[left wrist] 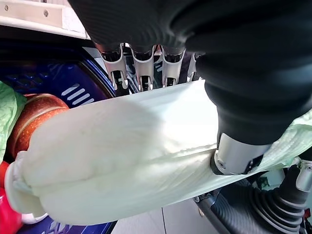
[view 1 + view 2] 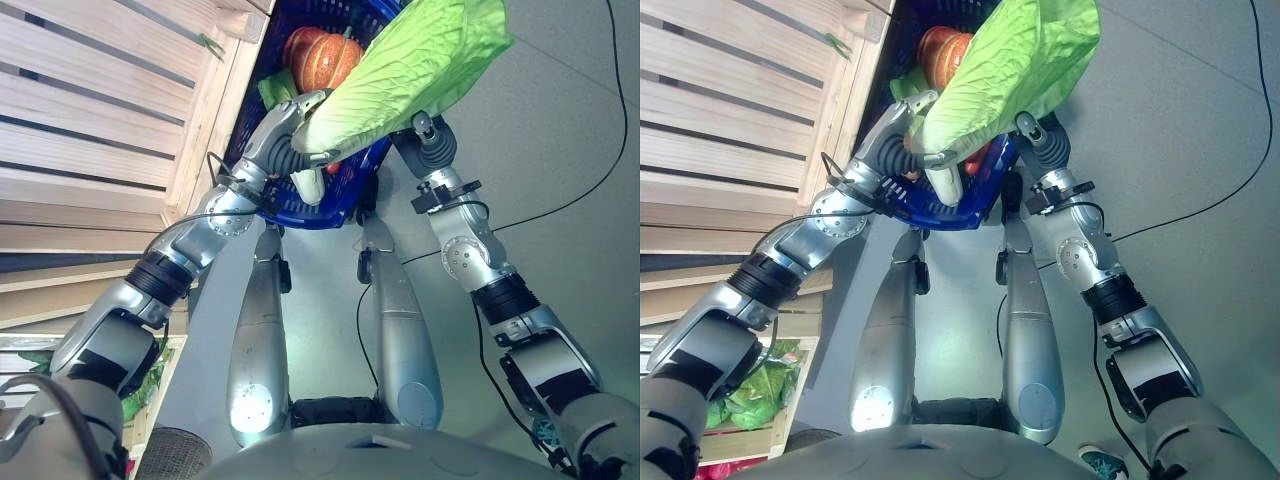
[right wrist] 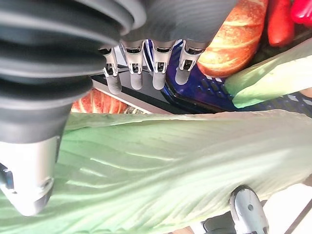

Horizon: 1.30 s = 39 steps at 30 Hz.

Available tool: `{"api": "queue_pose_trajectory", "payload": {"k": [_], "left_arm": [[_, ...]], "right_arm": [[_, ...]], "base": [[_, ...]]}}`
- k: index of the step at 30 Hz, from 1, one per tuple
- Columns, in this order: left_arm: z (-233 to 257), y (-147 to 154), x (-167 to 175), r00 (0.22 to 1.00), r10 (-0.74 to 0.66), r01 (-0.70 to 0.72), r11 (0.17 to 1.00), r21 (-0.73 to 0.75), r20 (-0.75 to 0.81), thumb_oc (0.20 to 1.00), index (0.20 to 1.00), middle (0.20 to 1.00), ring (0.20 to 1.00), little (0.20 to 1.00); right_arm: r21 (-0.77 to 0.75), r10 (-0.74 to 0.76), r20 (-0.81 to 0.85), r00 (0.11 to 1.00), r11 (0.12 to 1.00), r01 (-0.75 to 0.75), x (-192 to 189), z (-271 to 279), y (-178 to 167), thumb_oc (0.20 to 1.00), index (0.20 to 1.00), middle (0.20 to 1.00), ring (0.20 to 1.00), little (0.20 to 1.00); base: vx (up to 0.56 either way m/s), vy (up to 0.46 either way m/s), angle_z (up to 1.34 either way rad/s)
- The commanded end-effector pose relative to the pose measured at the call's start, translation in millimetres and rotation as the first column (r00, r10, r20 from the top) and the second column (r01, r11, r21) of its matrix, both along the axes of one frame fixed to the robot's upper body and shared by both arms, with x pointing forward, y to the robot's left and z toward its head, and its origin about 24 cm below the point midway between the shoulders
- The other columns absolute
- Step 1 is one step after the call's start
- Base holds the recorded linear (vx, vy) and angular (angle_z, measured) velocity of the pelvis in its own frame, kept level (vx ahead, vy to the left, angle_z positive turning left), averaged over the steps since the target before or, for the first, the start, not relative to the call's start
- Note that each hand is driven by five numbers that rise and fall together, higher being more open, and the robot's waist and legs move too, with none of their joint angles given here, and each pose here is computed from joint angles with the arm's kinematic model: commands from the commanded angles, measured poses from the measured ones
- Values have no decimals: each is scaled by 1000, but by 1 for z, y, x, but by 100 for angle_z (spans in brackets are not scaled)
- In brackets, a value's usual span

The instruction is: Pick up fruits and vegetables into the basket

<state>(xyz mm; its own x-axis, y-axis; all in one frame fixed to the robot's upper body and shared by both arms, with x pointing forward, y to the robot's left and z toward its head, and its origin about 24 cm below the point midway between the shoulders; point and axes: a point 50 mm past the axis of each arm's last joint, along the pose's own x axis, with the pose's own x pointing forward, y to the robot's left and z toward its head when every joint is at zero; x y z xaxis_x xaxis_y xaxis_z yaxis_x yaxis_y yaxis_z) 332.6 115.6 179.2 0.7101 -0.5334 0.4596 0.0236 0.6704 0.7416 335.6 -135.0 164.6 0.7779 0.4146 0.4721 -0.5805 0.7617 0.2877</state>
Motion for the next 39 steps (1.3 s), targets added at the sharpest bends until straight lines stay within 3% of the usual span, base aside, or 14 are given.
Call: {"api": "queue_pose_trajectory", "payload": {"k": [1, 18, 19, 20, 30, 31, 32, 33, 34, 39], "left_arm": [[10, -17, -16, 992, -121, 121, 993, 5, 37, 200, 200, 200, 200, 200], [-25, 1, 6, 975, 64, -21, 980, 198, -214, 200, 200, 200, 200, 200], [-26, 1, 6, 974, 65, -20, 979, 203, -218, 200, 200, 200, 200, 200], [-26, 2, 6, 973, 64, -18, 979, 204, -221, 200, 200, 200, 200, 200], [-30, 3, 7, 968, 91, -33, 971, 237, -236, 200, 200, 200, 200, 200], [-31, 3, 7, 967, 93, -35, 971, 239, -237, 341, 341, 341, 341, 341], [-31, 4, 8, 967, 96, -38, 970, 239, -237, 391, 391, 391, 391, 391], [-31, 4, 8, 966, 99, -41, 970, 239, -237, 551, 551, 551, 551, 551], [-32, 4, 7, 966, 100, -43, 971, 237, -237, 1000, 1000, 1000, 1000, 1000], [-30, 5, 5, 971, 78, -43, 987, 157, -225, 1000, 1000, 1000, 1000, 1000]], "right_arm": [[14, 152, 148, 977, 988, -156, -18, 27, 19, 1000, 1000, 1000, 1000, 1000], [-19, 262, 236, 936, 964, -265, -30, 46, 29, 1000, 1000, 1000, 1000, 1000], [-23, 263, 240, 935, 964, -265, -30, 47, 29, 699, 699, 699, 699, 699], [-23, 266, 243, 933, 963, -269, -31, 47, 29, 200, 200, 200, 200, 200], [-23, 268, 245, 932, 962, -271, -30, 48, 28, 200, 200, 200, 200, 200], [-23, 267, 245, 932, 963, -269, -30, 47, 29, 200, 200, 200, 200, 200], [-23, 266, 244, 932, 963, -269, -30, 47, 28, 200, 200, 200, 200, 200], [-22, 266, 244, 933, 963, -268, -30, 46, 28, 200, 200, 200, 200, 200], [-20, 263, 243, 934, 964, -266, -30, 46, 28, 200, 200, 200, 200, 200], [-12, 254, 242, 936, 966, -259, -31, 44, 26, 200, 200, 200, 200, 200]], "base": [[0, 0, 0], [0, 0, 0], [0, 0, 0], [0, 0, 0], [0, 0, 0], [0, 0, 0], [0, 0, 0], [0, 0, 0], [0, 0, 0], [0, 0, 0]]}}
